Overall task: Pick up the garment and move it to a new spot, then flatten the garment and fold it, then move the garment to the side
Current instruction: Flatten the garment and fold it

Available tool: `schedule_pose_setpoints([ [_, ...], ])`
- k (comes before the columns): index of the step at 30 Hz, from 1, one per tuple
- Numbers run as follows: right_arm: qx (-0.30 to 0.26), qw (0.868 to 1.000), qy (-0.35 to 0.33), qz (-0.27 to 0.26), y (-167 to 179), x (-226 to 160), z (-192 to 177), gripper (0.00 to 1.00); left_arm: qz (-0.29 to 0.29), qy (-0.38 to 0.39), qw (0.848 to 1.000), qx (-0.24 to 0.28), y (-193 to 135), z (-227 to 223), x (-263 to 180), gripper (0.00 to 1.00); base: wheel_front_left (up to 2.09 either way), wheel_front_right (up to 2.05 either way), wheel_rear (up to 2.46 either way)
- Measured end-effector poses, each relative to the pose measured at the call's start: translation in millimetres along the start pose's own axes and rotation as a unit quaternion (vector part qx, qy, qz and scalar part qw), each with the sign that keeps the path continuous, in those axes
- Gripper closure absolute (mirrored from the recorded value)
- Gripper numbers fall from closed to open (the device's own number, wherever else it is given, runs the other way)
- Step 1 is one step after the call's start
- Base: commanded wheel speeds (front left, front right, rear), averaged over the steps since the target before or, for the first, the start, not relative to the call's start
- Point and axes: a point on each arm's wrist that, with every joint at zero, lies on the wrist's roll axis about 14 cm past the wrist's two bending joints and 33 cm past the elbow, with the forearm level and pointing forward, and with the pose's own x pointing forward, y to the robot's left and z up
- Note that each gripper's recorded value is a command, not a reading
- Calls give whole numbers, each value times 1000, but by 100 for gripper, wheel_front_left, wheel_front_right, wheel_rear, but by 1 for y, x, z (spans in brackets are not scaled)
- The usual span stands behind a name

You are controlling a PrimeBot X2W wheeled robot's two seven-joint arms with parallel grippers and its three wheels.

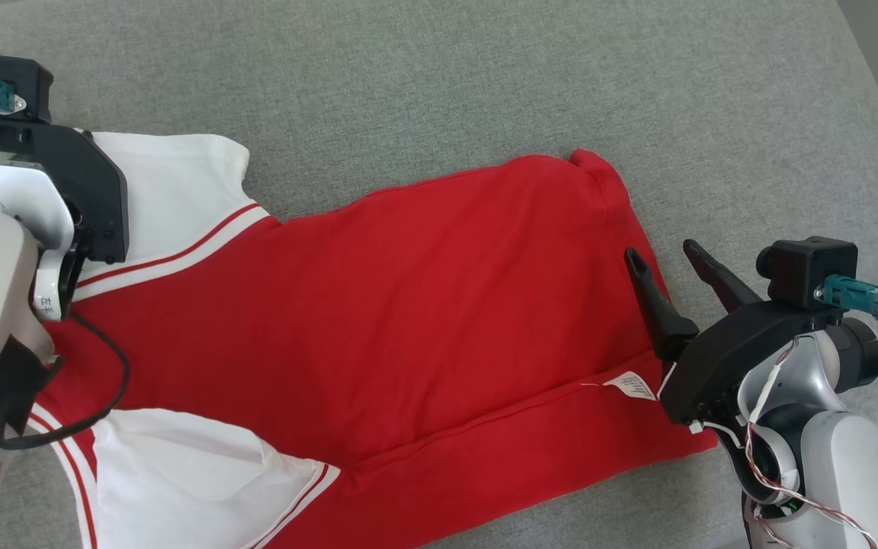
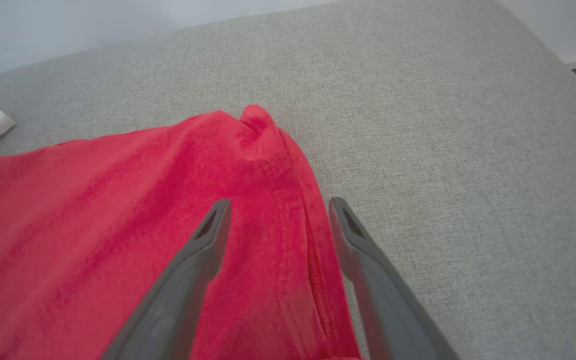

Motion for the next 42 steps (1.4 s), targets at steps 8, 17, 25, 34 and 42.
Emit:
schedule_pose_setpoints([
  [8, -8, 1000, 11, 7, 6, 5, -3, 0, -25, 20, 999, -7, -8, -7, 3, 100, 0, 0, 0],
  [17, -98, 994, 31, -34, 2, 29, 45, 0, -33, -5, 999, 6, -1, 2, 3, 100, 0, 0, 0],
  [25, -135, 987, 66, -63, -1, 55, 65, 0, -37, -15, 999, 4, 2, 4, 2, 100, 0, 0, 0],
  [34, -135, 979, 143, -54, 3, 74, 39, 11, -37, -12, 999, 15, 3, -1, 5, 100, 0, 0, 0],
  [42, -134, 971, 190, -57, 4, 75, 42, 2, -36, -10, 999, 16, 4, -2, 4, 100, 0, 0, 0],
])
